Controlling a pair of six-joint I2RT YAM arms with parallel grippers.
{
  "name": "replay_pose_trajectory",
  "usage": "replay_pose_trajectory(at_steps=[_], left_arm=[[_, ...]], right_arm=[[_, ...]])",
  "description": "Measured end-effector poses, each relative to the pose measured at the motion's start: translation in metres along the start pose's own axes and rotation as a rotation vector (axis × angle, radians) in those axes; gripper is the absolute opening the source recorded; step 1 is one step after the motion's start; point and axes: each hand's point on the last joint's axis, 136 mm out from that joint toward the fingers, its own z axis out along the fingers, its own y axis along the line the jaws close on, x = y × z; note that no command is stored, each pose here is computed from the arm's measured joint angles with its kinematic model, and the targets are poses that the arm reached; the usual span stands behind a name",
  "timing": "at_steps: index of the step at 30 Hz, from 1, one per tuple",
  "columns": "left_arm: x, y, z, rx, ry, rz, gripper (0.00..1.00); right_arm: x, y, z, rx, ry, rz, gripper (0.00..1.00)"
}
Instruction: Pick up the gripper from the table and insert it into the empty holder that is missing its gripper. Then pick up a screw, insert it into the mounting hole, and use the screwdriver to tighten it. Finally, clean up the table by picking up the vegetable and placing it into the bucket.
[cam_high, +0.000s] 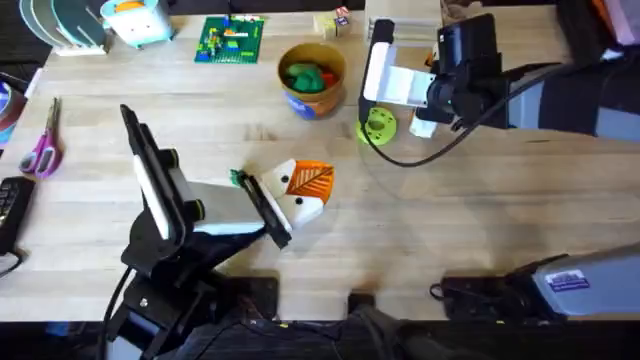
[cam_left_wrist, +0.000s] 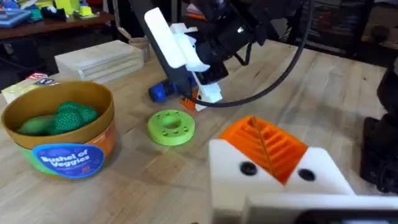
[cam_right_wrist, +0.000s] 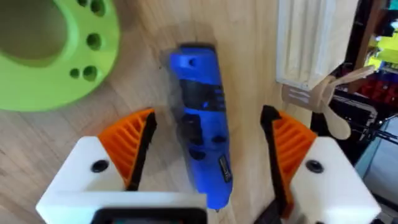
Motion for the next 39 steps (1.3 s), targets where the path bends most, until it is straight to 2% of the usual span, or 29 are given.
replay_pose_trajectory(at_steps=[7,8,13,14,16,22,28,30,33,35,37,39], left_arm=[[0.000,0.000,0.000,0.000,0.000,0.000,0.015],[0.000,0.000,0.000,0.000,0.000,0.004,0.094],[0.000,0.000,0.000,0.001,0.000,0.003,0.875],[0.000,0.000,0.000,0.001,0.001,0.001,0.960],[0.000,0.000,0.000,0.001,0.000,0.002,0.991],[0.000,0.000,0.000,0.001,0.000,0.003,0.992],[0.000,0.002,0.000,-0.014,0.000,-0.016,0.993],[0.001,0.008,-0.002,-0.050,0.018,-0.093,0.993],[0.007,0.017,-0.011,-0.151,0.104,-0.298,0.993],[0.008,0.021,-0.020,-0.217,0.147,-0.400,0.993],[-0.003,0.024,-0.031,-0.280,0.163,-0.466,0.992],[-0.021,0.027,-0.041,-0.334,0.158,-0.496,0.994]], right_arm=[[-0.010,0.005,-0.003,-0.011,-0.015,0.184,0.990],[-0.011,0.006,-0.005,-0.014,-0.019,0.221,0.990],[-0.019,-0.012,-0.024,0.030,-0.066,0.403,0.990],[-0.020,-0.019,-0.031,0.049,-0.083,0.438,0.990],[-0.023,-0.034,-0.047,0.089,-0.121,0.506,0.990],[-0.029,-0.075,-0.100,0.185,-0.263,0.755,0.990],[-0.031,-0.086,-0.120,0.195,-0.331,0.927,0.990],[-0.035,-0.082,-0.120,0.178,-0.336,0.945,0.990],[-0.047,-0.076,-0.123,0.153,-0.359,0.947,0.992],[-0.055,-0.072,-0.125,0.137,-0.375,0.943,0.992],[-0.062,-0.069,-0.127,0.126,-0.387,0.936,0.992],[-0.064,-0.067,-0.128,0.121,-0.391,0.935,0.992]])
